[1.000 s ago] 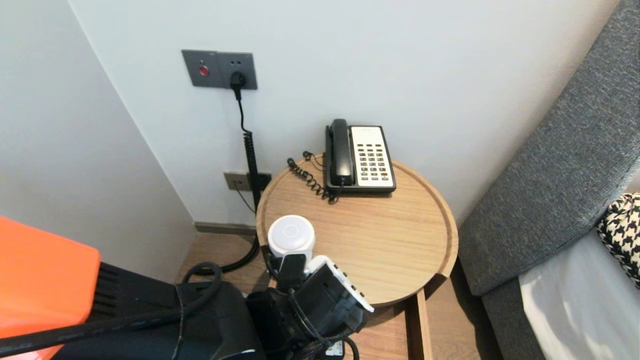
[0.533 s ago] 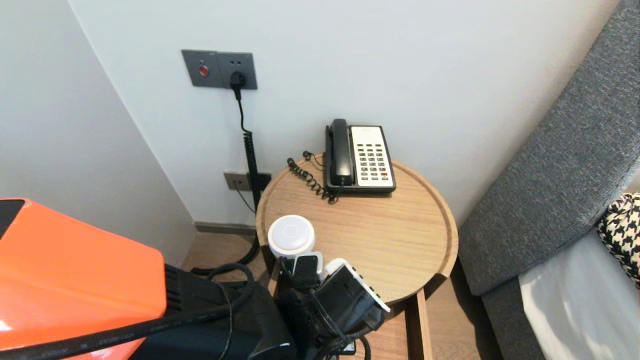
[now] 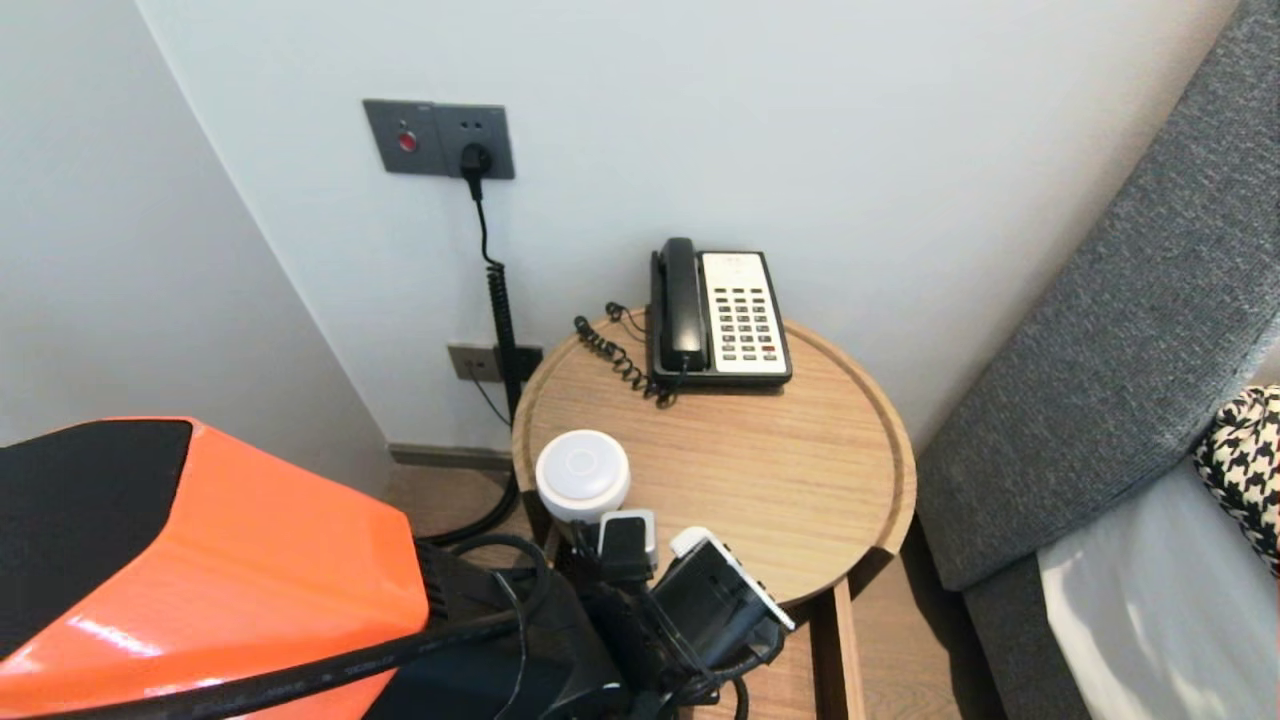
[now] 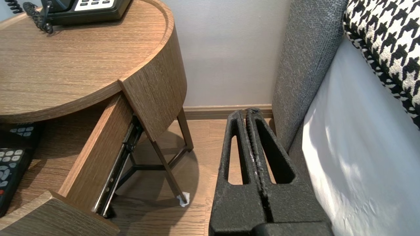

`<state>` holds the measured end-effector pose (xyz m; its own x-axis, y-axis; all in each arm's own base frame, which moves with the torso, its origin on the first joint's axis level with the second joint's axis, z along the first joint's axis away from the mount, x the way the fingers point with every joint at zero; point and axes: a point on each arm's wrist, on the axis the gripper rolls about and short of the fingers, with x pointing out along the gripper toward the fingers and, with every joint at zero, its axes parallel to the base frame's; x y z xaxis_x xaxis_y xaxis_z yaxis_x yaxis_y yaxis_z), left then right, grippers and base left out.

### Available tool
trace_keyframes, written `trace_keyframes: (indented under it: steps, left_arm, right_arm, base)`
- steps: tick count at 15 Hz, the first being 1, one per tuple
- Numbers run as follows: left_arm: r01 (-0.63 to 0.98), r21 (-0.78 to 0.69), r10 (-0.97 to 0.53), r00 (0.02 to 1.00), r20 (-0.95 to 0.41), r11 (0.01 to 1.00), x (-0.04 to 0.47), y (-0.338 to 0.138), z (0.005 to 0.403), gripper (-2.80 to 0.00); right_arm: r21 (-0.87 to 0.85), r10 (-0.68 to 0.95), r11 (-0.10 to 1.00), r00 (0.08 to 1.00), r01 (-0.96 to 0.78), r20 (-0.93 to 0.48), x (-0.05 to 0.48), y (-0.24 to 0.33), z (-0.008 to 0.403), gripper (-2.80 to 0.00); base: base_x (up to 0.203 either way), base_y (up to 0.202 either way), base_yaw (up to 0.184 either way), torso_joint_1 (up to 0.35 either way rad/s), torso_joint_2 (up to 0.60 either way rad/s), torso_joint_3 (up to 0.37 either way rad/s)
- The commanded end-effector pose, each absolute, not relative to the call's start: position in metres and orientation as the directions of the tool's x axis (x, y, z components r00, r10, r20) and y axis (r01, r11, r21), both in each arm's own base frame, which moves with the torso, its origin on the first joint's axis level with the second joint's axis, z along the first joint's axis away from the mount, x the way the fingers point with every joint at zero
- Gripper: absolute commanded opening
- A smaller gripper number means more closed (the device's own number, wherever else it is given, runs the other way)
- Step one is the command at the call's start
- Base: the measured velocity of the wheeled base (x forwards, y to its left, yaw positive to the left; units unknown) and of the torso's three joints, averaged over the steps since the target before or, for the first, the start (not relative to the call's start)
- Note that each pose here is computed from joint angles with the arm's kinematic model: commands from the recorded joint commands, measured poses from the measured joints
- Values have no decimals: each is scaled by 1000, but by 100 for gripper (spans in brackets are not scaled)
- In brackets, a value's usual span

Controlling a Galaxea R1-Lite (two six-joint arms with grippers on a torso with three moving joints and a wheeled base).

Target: Take the remote control out of the drawer one by one and place them on the table

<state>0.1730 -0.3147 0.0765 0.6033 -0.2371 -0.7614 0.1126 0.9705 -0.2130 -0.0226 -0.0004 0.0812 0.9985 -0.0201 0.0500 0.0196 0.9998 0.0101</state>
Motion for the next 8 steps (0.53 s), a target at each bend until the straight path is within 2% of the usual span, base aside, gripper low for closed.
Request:
trace_keyframes:
  steps: [1,8]
  left_arm:
    - [106,-203,-225,600,-768,974,175,-318,70,0]
    - [114,-176,-209,589,-781,978,174,-322,61,0]
  right_arm:
    - [10,-20,1000,1000,20,23,-20,0,74,-280]
    - [10,-20,1000,1000,20,23,-20,0,74,-280]
  base:
    - [0,0,0,0,0,0]
    - [0,0,0,0,0,0]
